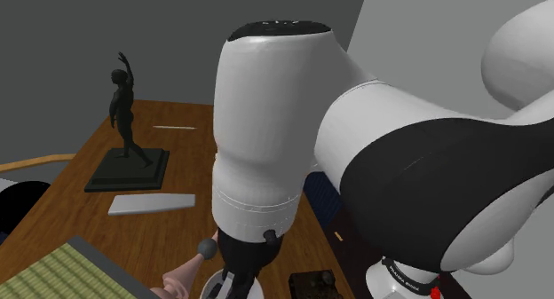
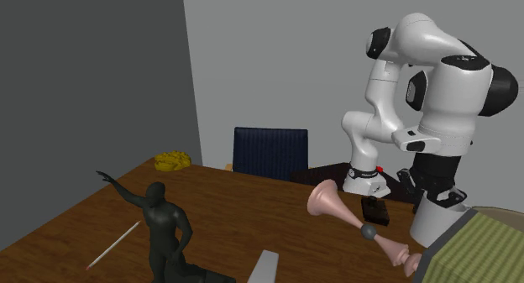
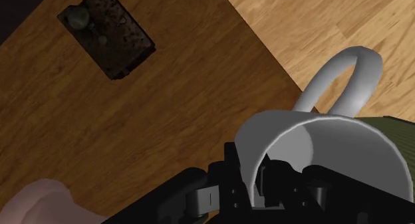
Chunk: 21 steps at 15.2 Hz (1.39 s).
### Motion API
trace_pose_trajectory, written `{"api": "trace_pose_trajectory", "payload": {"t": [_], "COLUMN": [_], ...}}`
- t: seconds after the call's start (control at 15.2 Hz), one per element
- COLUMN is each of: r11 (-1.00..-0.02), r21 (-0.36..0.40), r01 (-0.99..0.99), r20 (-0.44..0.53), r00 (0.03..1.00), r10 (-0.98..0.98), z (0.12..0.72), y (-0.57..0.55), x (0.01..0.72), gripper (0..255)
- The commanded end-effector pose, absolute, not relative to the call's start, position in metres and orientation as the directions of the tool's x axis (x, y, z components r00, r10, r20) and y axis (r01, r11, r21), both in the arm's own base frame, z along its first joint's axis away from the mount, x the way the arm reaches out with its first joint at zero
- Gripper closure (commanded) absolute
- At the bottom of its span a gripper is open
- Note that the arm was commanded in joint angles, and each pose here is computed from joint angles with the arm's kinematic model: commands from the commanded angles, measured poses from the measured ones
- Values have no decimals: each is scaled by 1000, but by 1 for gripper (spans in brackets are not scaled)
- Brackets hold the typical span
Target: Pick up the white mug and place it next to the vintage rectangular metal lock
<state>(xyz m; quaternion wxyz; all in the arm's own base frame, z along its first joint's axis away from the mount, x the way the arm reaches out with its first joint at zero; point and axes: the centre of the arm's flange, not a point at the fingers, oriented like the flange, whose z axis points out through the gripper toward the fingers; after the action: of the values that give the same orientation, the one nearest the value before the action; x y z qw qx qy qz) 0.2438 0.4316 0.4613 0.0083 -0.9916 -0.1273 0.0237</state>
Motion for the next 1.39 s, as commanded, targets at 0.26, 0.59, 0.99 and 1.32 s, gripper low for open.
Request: {"api": "trace_pose_trajectory", "payload": {"t": [0.26, 0.59, 0.99, 1.32], "r11": [-966, -966, -966, -966], "r21": [-25, -25, -25, -25], "r01": [259, 259, 259, 259], "r20": [-49, -49, -49, -49], "r00": [964, 964, 964, 964], "r10": [260, 260, 260, 260], "z": [426, 399, 368, 361], "y": [434, 434, 434, 434], "x": [241, 241, 241, 241], "gripper": [255, 255, 255, 255]}}
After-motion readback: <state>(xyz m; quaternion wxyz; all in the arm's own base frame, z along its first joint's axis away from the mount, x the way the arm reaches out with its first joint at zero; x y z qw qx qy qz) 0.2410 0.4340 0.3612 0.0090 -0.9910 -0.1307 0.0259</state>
